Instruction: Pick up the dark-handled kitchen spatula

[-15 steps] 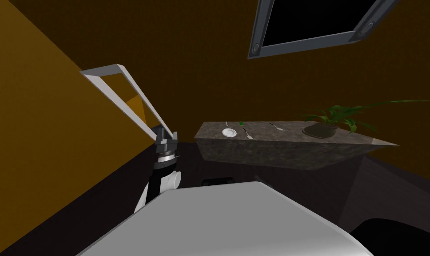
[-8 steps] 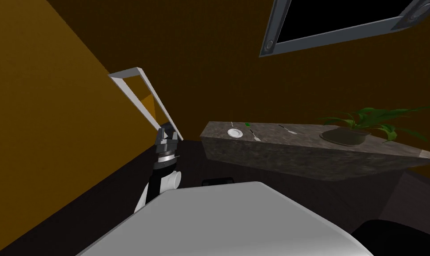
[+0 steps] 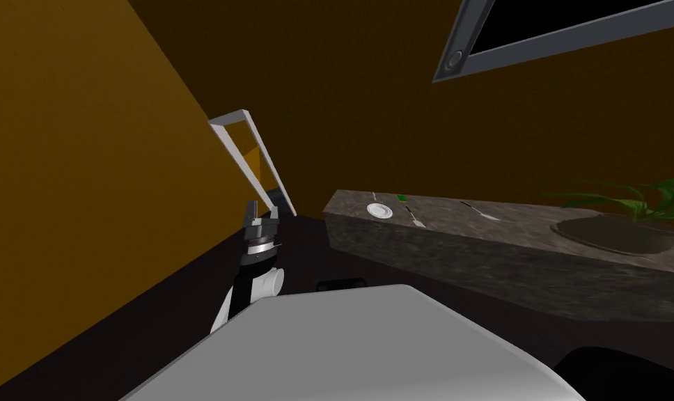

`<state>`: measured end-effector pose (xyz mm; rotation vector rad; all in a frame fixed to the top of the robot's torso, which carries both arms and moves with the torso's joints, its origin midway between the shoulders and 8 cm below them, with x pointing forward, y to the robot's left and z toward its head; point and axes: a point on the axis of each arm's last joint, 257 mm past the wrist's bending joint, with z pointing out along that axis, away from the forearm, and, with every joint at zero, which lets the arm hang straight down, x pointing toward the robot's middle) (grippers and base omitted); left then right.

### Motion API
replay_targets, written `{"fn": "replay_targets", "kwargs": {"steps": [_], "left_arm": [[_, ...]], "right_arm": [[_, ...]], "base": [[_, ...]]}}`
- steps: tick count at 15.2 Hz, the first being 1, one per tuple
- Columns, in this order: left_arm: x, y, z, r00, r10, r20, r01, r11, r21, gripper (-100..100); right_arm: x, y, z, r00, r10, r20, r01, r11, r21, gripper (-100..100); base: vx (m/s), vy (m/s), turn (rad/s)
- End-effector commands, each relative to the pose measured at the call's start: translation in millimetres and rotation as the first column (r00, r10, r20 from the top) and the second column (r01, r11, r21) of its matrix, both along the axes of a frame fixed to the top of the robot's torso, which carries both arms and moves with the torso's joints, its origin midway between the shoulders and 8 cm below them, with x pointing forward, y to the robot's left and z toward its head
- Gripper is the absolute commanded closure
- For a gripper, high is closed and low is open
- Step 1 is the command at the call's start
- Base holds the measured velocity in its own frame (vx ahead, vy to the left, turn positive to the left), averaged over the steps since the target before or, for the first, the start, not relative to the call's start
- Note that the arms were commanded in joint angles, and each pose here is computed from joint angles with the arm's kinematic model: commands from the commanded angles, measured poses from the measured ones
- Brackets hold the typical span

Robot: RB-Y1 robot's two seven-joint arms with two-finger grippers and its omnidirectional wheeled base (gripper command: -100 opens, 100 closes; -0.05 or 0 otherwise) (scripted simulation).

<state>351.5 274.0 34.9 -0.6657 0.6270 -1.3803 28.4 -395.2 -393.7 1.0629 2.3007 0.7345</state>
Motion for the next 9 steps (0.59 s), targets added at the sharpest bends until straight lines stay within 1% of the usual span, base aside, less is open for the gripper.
{"fn": "replay_targets", "kwargs": {"steps": [1, 2, 3, 4, 5, 6, 7, 8, 9], "left_arm": [[0.0, 0.0, 0.0, 1.0, 0.0, 0.0, 0.0, 1.0, 0.0, 0], [0.0, 0.0, 0.0, 1.0, 0.0, 0.0, 0.0, 1.0, 0.0, 0], [0.0, 0.1, 0.0, 1.0, 0.0, 0.0, 0.0, 1.0, 0.0, 0], [0.0, 0.0, 0.0, 1.0, 0.0, 0.0, 0.0, 1.0, 0.0, 0], [0.0, 0.0, 0.0, 1.0, 0.0, 0.0, 0.0, 1.0, 0.0, 0], [0.0, 0.0, 0.0, 1.0, 0.0, 0.0, 0.0, 1.0, 0.0, 0], [0.0, 0.0, 0.0, 1.0, 0.0, 0.0, 0.0, 1.0, 0.0, 0], [0.0, 0.1, -0.1, 1.0, 0.0, 0.0, 0.0, 1.0, 0.0, 0], [0.0, 0.0, 0.0, 1.0, 0.0, 0.0, 0.0, 1.0, 0.0, 0]], "right_arm": [[-17.5, -20.0, -2.0, 0.998, 0.003, -0.064, -0.005, 1.0, -0.031, -100], [-17.3, -21.3, -1.4, 0.998, 0.01, -0.067, -0.012, 0.999, -0.034, -100], [-37.6, -44.0, -6.3, 0.991, -0.013, -0.135, 0.004, 0.998, -0.067, -100], [-36.7, -47.7, -4.6, 0.99, 0.005, -0.142, -0.016, 0.997, -0.074, -100], [-53.2, -67.6, -7.2, 0.98, -0.024, -0.198, 0.004, 0.995, -0.102, -100], [-53.2, -74.0, -5.5, 0.978, -0.008, -0.208, -0.016, 0.993, -0.114, -100], [-52.5, -75.9, -4.5, 0.977, 0.001, -0.211, -0.026, 0.993, -0.117, -100], [-66.1, -96.5, -4.9, 0.965, -0.029, -0.26, -0.01, 0.989, -0.147, -100], [-65.3, -103.0, -2.7, 0.963, -0.014, -0.27, -0.03, 0.987, -0.159, -100]], "base": [[0.022, 0.037, 0.285], [0.019, 0.019, 0.086], [0.025, 0.027, 0.258], [0.03, 0.02, 0.274], [0.043, 0.012, 0.364], [0.048, 0.004, 0.281], [0.034, 0.0, 0.09], [0.041, 0.0, 0.299], [0.044, -0.009, 0.324]]}}
